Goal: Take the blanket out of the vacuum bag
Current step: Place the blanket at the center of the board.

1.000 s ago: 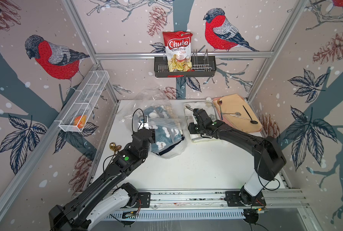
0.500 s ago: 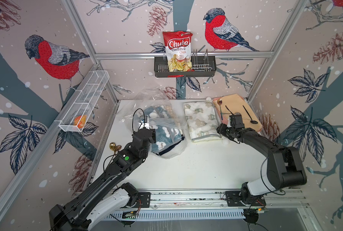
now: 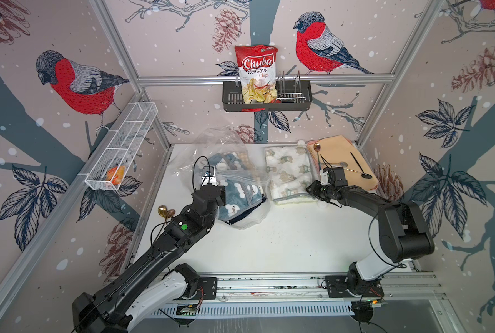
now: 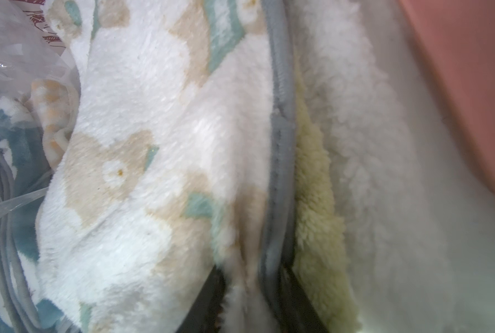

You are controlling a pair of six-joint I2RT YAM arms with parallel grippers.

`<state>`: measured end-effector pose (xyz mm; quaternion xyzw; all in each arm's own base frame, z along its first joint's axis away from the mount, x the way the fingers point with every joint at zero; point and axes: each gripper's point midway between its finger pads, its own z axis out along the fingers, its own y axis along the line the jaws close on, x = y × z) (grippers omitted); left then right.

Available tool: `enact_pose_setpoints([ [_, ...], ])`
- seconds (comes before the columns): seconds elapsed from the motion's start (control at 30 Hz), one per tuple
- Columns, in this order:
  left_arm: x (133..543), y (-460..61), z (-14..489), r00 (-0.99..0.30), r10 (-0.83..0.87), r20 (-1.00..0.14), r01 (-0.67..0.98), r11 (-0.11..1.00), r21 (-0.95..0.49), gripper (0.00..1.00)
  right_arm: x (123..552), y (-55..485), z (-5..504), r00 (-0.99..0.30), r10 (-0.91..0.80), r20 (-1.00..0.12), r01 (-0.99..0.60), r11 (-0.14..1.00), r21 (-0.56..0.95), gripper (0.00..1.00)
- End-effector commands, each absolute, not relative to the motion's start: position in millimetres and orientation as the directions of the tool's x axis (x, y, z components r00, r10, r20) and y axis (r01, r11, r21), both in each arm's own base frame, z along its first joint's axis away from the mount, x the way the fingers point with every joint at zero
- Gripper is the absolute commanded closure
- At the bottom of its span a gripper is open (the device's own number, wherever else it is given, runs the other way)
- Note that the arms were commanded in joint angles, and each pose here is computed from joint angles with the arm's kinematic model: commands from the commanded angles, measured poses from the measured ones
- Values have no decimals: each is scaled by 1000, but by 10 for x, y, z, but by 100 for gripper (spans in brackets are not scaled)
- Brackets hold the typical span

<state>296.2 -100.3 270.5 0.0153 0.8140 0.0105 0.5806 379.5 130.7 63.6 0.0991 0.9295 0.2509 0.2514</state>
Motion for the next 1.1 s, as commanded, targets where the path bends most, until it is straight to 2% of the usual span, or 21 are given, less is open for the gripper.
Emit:
enact_pose_setpoints([
  [0.0, 2993, -1037, 2826, -286, 7, -958, 20, 1000, 2, 99, 3857, 1323, 690, -844, 298, -446, 28, 854, 519, 81],
  [0.07, 2991, -1035, 2833, -284, 6, -959, 20, 1000, 0, 99, 3869, 1286, 736, -831, 306, -465, 37, 864, 502, 91],
  [0.23, 2991, -1051, 2837, -283, 7, -959, 29, 1000, -2, 100, 3875, 1194, 921, -794, 313, -521, 55, 891, 451, 100],
  [0.47, 2994, -1070, 2825, -288, 8, -958, 37, 999, -3, 100, 3867, 1073, 977, -774, 327, -543, 86, 903, 422, 100],
  [0.57, 2994, -1076, 2817, -290, 9, -957, 41, 999, -2, 100, 3820, 1284, 920, -808, 311, -501, 24, 866, 500, 92],
  [0.7, 2996, -1080, 2816, -292, 10, -956, 42, 999, -2, 100, 3782, 1487, 906, -830, 290, -477, -20, 839, 544, 72],
  [0.83, 2995, -1088, 2816, -292, 10, -956, 46, 999, -4, 100, 3724, 1469, 797, -851, 300, -431, 28, 846, 533, 53],
  [1.0, 2995, -1098, 2813, -293, 12, -956, 52, 999, -3, 100, 3671, 1369, 703, -848, 303, -434, 66, 874, 482, 44],
  [1.07, 2999, -1110, 2804, -296, 14, -955, 57, 998, -3, 97, 3678, 1380, 669, -854, 299, -425, 67, 875, 480, 43],
])
